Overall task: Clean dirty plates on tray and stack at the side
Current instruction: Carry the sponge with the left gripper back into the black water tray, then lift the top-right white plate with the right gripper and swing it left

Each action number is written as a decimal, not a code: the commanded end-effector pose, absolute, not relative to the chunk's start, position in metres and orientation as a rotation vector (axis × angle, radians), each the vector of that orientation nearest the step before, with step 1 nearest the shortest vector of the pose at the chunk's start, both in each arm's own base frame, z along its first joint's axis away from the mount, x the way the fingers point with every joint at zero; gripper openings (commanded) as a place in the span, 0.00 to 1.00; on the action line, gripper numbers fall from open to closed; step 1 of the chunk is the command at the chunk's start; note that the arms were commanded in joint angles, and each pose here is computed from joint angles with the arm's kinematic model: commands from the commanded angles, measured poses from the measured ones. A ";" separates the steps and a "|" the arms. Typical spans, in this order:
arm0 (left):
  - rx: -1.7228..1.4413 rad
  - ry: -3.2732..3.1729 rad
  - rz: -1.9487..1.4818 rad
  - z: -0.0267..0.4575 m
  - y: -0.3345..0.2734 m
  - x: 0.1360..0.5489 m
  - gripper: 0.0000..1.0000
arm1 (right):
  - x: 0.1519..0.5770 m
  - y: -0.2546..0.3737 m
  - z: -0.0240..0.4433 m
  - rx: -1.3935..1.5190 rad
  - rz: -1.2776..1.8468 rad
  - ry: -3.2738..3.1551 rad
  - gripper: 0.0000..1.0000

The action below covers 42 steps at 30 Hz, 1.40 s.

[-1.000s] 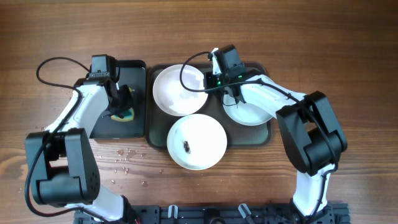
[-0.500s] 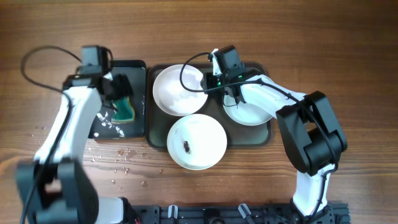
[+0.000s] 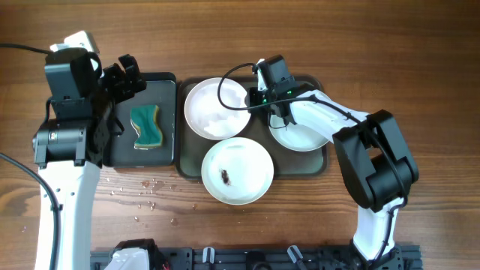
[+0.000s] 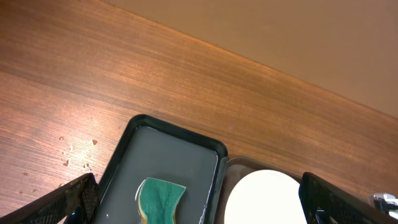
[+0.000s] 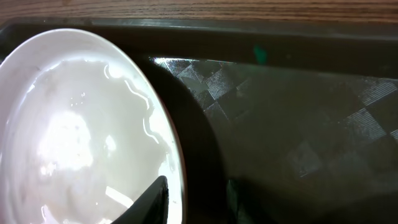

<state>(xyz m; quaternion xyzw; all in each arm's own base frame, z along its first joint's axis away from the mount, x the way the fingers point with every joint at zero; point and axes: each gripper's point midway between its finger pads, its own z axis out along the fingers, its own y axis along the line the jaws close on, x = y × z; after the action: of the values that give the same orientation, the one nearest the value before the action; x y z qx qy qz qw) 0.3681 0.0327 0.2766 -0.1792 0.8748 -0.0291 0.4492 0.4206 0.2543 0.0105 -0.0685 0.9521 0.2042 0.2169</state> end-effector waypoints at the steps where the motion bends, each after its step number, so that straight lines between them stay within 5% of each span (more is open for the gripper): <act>1: -0.451 2.164 -0.056 0.276 0.036 0.367 1.00 | 0.417 0.258 0.001 -0.194 0.543 2.654 0.29; 8: -0.451 2.165 -0.056 0.276 0.036 0.367 1.00 | 0.414 0.256 -0.011 -0.198 0.481 2.674 0.25; 13: -0.451 2.165 -0.056 0.276 0.036 0.367 1.00 | 0.414 0.256 -0.012 -0.190 0.477 2.677 0.04; 30: -0.451 2.165 -0.056 0.276 0.036 0.367 1.00 | 0.433 0.248 0.103 0.150 0.702 2.572 0.04; 42: -0.451 2.165 -0.056 0.276 0.036 0.367 1.00 | 0.440 0.278 0.144 0.108 0.631 2.446 0.04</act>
<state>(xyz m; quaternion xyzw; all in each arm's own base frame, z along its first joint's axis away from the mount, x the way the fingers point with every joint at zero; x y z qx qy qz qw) 0.3675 0.0326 0.2758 -0.1793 0.8756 -0.0288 0.4475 0.4288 0.2624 0.1088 0.0397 0.9359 0.2495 0.2454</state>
